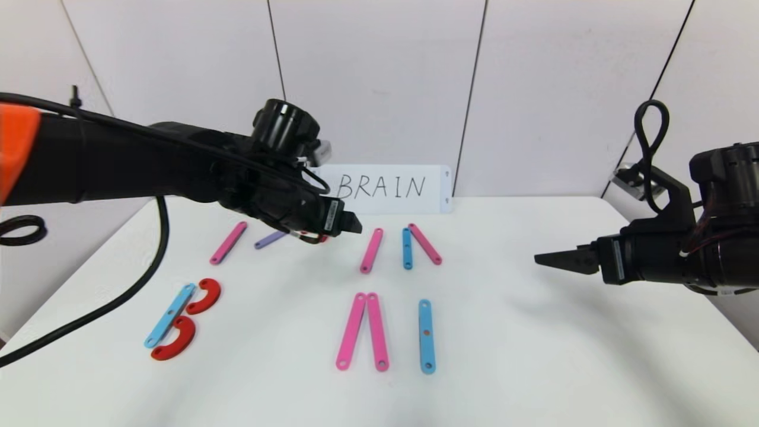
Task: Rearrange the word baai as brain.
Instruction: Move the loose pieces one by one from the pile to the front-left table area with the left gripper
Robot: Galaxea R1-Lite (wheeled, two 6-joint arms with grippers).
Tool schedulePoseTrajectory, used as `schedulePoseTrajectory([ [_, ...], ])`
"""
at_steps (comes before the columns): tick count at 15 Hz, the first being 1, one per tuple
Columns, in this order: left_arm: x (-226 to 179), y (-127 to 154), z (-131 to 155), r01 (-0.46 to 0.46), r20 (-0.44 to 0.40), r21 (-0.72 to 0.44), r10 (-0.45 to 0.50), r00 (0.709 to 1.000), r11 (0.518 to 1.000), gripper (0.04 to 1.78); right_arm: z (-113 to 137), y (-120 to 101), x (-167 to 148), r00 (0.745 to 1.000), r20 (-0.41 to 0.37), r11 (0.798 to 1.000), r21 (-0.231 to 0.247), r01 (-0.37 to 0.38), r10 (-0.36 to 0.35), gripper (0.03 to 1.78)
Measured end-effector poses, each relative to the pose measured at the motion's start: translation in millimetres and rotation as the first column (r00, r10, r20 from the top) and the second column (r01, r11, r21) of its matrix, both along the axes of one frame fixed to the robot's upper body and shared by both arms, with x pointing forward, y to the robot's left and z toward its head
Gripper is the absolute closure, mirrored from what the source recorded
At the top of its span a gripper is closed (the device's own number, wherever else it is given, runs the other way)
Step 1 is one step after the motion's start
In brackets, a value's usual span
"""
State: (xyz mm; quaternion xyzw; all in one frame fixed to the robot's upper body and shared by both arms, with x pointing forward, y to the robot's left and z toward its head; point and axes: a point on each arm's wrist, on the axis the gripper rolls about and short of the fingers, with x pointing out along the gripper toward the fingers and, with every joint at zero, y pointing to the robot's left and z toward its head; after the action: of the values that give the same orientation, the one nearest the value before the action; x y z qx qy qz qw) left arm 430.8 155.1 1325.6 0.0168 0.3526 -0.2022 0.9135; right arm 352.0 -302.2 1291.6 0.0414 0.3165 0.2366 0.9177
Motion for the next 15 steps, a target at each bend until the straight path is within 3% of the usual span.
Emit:
schedulePoseTrajectory([
  [8,-49,66,9,-0.101,-0.055,0.035,0.103,0.993,0.994,0.07,-3,4,-3,1.0,-0.012,1.0,0.001,-0.017,0.017,0.08],
  [15,-70,88,22,-0.147,-0.049,0.029,0.148,0.988,0.989,0.07,-4,4,-4,1.0,-0.014,1.0,0.0,-0.019,0.019,0.08],
])
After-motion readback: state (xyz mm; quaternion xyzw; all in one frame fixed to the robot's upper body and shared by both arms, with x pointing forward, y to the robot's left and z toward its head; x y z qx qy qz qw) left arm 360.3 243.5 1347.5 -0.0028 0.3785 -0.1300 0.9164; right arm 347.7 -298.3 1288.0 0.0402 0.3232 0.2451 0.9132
